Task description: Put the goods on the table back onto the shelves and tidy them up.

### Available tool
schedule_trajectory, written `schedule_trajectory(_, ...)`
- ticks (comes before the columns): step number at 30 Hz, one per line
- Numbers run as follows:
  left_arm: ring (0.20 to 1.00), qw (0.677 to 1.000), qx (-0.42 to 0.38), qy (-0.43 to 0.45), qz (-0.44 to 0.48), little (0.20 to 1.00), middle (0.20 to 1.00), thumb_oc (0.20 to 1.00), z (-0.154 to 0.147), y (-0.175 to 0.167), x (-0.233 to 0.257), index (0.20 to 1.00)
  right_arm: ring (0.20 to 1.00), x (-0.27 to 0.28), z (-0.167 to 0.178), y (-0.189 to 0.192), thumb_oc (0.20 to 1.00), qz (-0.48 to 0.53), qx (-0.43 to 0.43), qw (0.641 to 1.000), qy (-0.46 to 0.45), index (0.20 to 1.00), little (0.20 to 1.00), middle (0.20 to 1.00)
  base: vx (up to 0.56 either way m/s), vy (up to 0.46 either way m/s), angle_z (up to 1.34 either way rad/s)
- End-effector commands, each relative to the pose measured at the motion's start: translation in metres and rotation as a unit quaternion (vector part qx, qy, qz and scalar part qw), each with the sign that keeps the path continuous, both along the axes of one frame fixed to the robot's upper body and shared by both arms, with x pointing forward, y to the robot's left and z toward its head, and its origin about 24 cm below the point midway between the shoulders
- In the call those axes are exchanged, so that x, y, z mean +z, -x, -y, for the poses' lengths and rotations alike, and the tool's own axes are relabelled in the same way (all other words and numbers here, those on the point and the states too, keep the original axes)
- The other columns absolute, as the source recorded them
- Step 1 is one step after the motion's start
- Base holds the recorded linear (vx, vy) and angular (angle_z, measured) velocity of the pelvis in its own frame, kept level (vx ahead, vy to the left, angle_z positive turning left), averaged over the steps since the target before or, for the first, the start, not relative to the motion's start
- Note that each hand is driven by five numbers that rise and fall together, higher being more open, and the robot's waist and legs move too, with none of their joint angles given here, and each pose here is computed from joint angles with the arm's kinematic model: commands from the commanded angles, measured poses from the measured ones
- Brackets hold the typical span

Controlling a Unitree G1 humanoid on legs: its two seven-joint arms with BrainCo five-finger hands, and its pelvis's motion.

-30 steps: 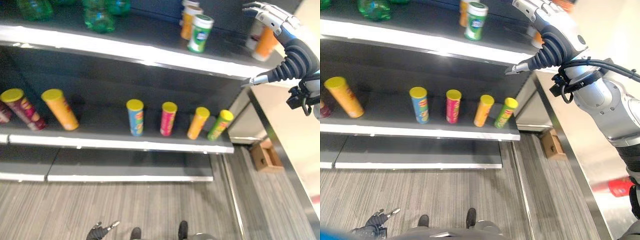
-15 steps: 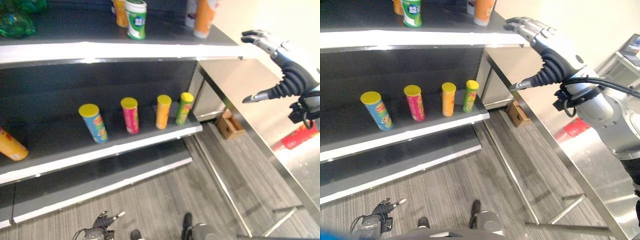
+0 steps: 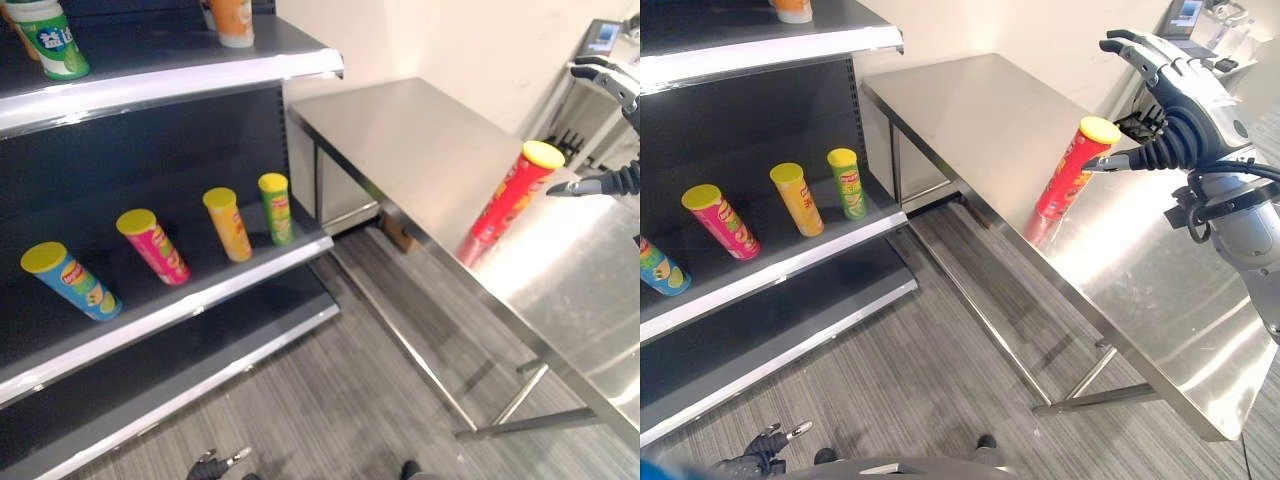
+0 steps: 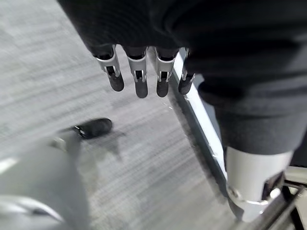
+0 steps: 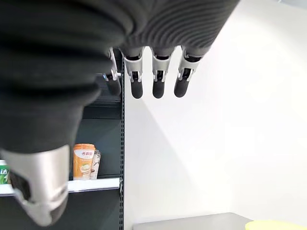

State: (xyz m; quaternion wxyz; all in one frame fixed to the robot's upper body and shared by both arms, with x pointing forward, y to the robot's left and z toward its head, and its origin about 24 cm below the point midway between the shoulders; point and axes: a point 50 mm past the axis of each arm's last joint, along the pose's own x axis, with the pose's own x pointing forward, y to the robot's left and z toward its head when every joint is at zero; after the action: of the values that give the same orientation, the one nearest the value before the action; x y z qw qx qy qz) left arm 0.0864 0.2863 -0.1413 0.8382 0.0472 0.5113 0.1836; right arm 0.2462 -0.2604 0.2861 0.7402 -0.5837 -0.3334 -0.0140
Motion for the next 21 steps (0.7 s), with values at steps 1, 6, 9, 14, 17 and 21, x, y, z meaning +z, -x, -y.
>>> schedule_trajectory(1, 1.0, 0.999, -0.004, -0.032, 0.031, 1.0, 1.0, 1.0, -0.021, -0.02, 0.014, 1.0, 1.0, 0.029, -0.003, 0.01, 1.0, 0.068, 0.032, 0.996, -0.039, 1.0, 1.0, 1.0, 0.06, -0.215, 0.13)
schedule_trajectory(6, 1.0, 1.0, 0.002, -0.021, 0.021, 1.0, 1.0, 1.0, -0.017, -0.01, 0.009, 1.0, 1.0, 0.03, 0.003, 0.01, 1.0, 0.067, 0.032, 0.995, -0.06, 1.0, 1.0, 1.0, 0.04, -0.164, 0.0)
schedule_trajectory(9, 1.0, 1.0, 0.014, -0.012, 0.014, 1.0, 1.0, 1.0, -0.015, -0.001, 0.006, 1.0, 1.0, 0.026, 0.009, 0.008, 1.0, 0.062, 0.022, 0.995, -0.075, 1.0, 1.0, 1.0, 0.04, -0.2, -0.03)
schedule_trajectory(14, 1.0, 0.999, 0.032, -0.012, 0.039, 1.0, 1.0, 1.0, -0.018, -0.008, 0.011, 1.0, 1.0, 0.017, 0.02, 0.003, 1.0, 0.039, -0.01, 0.996, -0.075, 1.0, 1.0, 1.0, 0.03, -0.181, -0.02)
schedule_trajectory(17, 1.0, 0.997, 0.043, -0.006, 0.06, 1.0, 1.0, 1.0, -0.017, -0.017, 0.013, 1.0, 1.0, 0.019, 0.017, -0.002, 1.0, 0.039, -0.005, 0.996, -0.075, 1.0, 1.0, 1.0, 0.01, -0.143, -0.16)
schedule_trajectory(21, 1.0, 0.997, 0.046, 0.0, 0.067, 1.0, 1.0, 1.0, -0.014, -0.021, 0.013, 1.0, 1.0, 0.021, 0.013, -0.008, 1.0, 0.043, 0.006, 0.996, -0.082, 1.0, 1.0, 1.0, 0.08, 0.019, -0.25)
